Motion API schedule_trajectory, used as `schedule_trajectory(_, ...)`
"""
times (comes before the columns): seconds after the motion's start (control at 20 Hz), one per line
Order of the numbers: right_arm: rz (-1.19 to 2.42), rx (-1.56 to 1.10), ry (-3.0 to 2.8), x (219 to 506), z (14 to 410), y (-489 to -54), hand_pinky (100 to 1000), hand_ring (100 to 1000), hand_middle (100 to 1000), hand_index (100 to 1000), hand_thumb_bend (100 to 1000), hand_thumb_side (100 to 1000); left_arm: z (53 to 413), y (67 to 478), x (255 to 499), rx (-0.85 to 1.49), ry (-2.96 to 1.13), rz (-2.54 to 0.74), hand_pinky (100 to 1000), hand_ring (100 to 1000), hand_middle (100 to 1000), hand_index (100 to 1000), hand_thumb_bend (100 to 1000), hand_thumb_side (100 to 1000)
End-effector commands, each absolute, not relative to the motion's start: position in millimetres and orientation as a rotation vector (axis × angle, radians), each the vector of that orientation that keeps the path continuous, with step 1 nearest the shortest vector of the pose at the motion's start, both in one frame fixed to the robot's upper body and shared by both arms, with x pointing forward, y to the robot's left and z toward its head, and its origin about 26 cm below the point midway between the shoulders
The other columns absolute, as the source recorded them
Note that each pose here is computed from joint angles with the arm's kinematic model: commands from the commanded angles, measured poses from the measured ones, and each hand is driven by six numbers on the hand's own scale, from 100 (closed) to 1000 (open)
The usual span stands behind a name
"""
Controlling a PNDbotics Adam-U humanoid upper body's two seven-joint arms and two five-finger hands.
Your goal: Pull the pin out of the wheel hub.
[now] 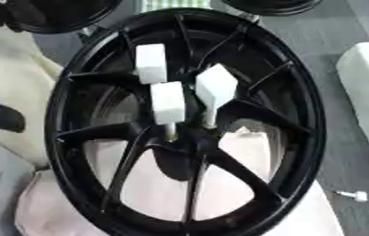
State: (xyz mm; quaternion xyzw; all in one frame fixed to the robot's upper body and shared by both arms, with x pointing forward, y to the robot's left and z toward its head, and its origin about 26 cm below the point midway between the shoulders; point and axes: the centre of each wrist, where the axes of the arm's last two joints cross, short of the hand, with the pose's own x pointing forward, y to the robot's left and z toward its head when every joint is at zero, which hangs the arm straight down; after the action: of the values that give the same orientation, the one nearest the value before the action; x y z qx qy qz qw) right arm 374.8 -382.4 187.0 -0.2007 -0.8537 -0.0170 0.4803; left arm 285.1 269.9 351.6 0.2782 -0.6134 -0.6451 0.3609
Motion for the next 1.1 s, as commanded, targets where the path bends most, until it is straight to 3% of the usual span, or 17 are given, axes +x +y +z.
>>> schedule_trajectory(0.05, -0.016, -0.508, -2.101, 373, 195, -384, 857, 738, 664, 728, 510, 513, 354, 265, 283, 0.746, -1.564, -1.663, 780, 753, 797, 863, 877, 419)
schedule_trajectory(0.6, 0.004, -0.495, -2.079, 374, 188, -381, 858, 738, 664, 728, 513, 516, 352, 237, 286, 0.787, -1.636, -1.662, 783, 754, 803, 859, 872, 408)
schedule_trajectory(1.1, 0.004, -0.487, -2.059, 373, 180, -380, 858, 737, 664, 728, 513, 518, 374, 180, 281, 0.775, -1.761, -1.739, 781, 747, 784, 841, 881, 416)
